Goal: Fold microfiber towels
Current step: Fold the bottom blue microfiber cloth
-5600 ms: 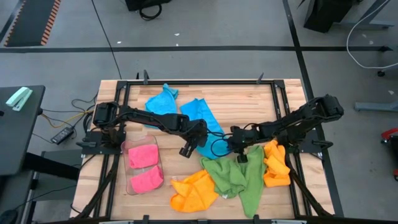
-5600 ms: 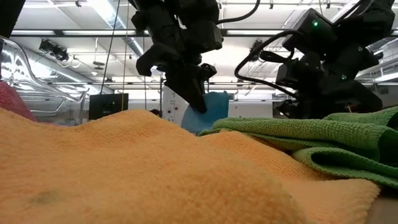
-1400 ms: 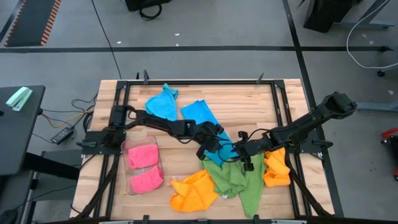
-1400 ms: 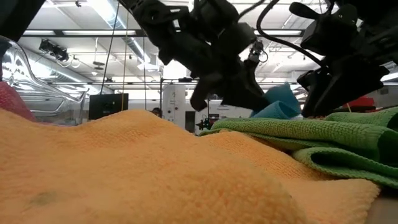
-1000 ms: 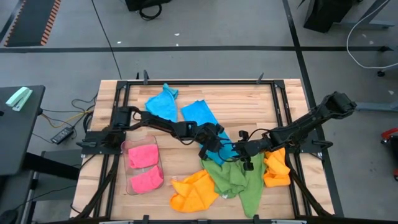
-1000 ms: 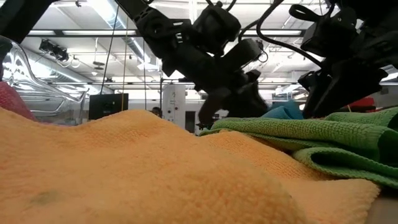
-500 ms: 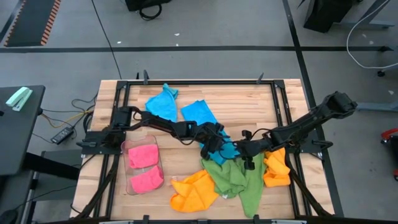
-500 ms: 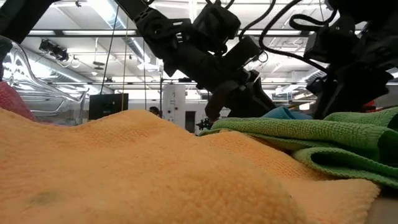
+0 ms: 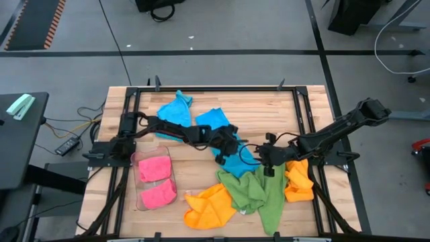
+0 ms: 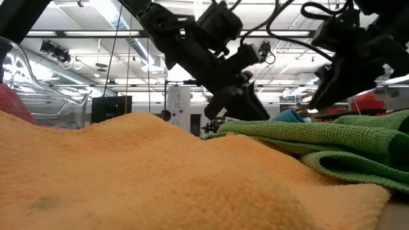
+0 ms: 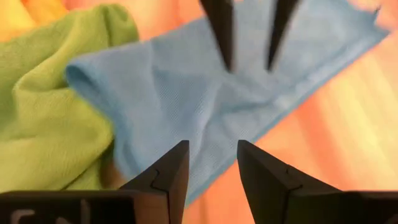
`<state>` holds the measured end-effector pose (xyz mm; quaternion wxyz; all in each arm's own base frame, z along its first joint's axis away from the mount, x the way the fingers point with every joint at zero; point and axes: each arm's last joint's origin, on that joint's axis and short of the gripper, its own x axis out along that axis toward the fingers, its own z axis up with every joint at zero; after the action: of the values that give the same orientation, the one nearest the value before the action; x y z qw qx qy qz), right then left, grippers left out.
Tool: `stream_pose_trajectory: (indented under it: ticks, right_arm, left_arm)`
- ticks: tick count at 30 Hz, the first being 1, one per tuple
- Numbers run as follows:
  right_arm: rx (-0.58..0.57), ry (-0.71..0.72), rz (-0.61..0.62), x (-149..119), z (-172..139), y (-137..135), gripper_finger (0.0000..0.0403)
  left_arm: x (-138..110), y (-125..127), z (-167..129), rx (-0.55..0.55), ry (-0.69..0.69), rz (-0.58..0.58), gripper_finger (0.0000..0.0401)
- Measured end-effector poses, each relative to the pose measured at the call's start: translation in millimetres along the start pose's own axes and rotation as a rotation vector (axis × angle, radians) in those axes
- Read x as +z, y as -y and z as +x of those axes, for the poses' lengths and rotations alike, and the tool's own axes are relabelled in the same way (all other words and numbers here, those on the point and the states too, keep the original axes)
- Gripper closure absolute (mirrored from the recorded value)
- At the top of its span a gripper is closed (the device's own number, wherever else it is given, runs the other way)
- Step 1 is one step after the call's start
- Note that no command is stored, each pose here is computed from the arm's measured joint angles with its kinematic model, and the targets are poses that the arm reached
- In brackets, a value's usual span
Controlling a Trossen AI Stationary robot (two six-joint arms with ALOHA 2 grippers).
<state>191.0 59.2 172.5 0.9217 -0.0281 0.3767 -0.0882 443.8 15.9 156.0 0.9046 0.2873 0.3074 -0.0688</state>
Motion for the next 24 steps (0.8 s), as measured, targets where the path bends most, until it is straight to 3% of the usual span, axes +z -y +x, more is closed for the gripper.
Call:
stream_pose_trajectory:
  ticks: [7,13,24]
  right_arm:
    - [0.004,0.07,-0.078,9.7,18.3,-1.8,0.0259]
    - [-0.024,0.007,-0.104,5.1,43.3,3.7,0.0259]
    - [-0.06,0.018,-0.179,9.1,77.0,32.5,0.0259]
  left_arm:
    - [-23.3,-23.2,-0.3,0.027,-0.08,-0.125,0.0272]
    - [-39.3,-29.2,-1.9,-0.003,-0.169,-0.149,0.0275]
    - [-66.2,-53.1,-6.2,0.06,-0.278,-0.203,0.0284]
